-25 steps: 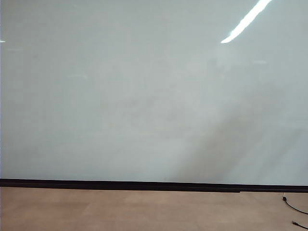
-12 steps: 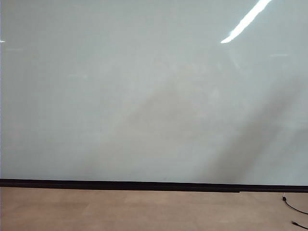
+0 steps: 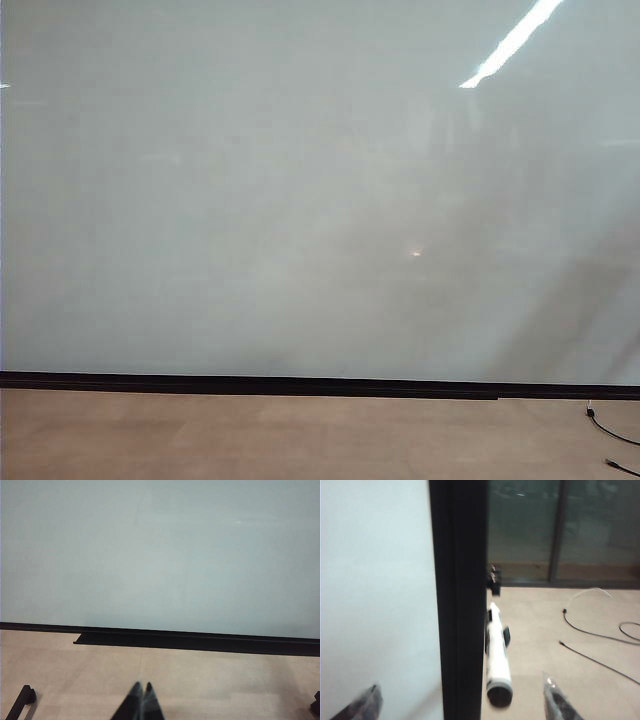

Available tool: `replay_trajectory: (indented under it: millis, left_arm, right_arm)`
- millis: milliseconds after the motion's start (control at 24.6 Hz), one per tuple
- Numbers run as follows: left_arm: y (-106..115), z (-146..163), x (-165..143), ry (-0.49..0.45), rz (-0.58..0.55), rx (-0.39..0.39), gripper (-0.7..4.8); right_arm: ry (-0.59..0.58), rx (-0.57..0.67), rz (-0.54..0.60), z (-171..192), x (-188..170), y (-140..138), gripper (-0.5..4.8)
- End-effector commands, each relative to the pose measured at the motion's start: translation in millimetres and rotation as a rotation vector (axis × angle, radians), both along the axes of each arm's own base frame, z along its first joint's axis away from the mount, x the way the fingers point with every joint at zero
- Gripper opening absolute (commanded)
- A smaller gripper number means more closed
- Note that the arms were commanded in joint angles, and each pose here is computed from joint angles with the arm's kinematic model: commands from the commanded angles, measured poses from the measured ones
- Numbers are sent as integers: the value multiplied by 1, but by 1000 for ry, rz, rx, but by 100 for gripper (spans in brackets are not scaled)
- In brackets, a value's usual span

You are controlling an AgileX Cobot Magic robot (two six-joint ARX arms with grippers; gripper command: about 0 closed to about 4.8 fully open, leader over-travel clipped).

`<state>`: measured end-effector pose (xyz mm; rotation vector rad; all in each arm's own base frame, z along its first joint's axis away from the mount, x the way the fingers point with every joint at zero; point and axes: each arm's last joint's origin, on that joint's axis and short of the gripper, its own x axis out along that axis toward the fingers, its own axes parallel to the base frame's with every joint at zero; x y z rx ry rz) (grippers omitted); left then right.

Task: Pick up the pen on the shelf to the right of the whiteboard and write the letter A.

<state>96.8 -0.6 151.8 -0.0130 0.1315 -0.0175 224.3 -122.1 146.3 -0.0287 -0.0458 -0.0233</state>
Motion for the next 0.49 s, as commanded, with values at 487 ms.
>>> replay_trajectory:
  millis: [487]
  left_arm:
    - [0, 2, 0, -8, -7, 3, -4]
  right_arm:
    - [-4, 45, 83, -15, 50, -30, 409]
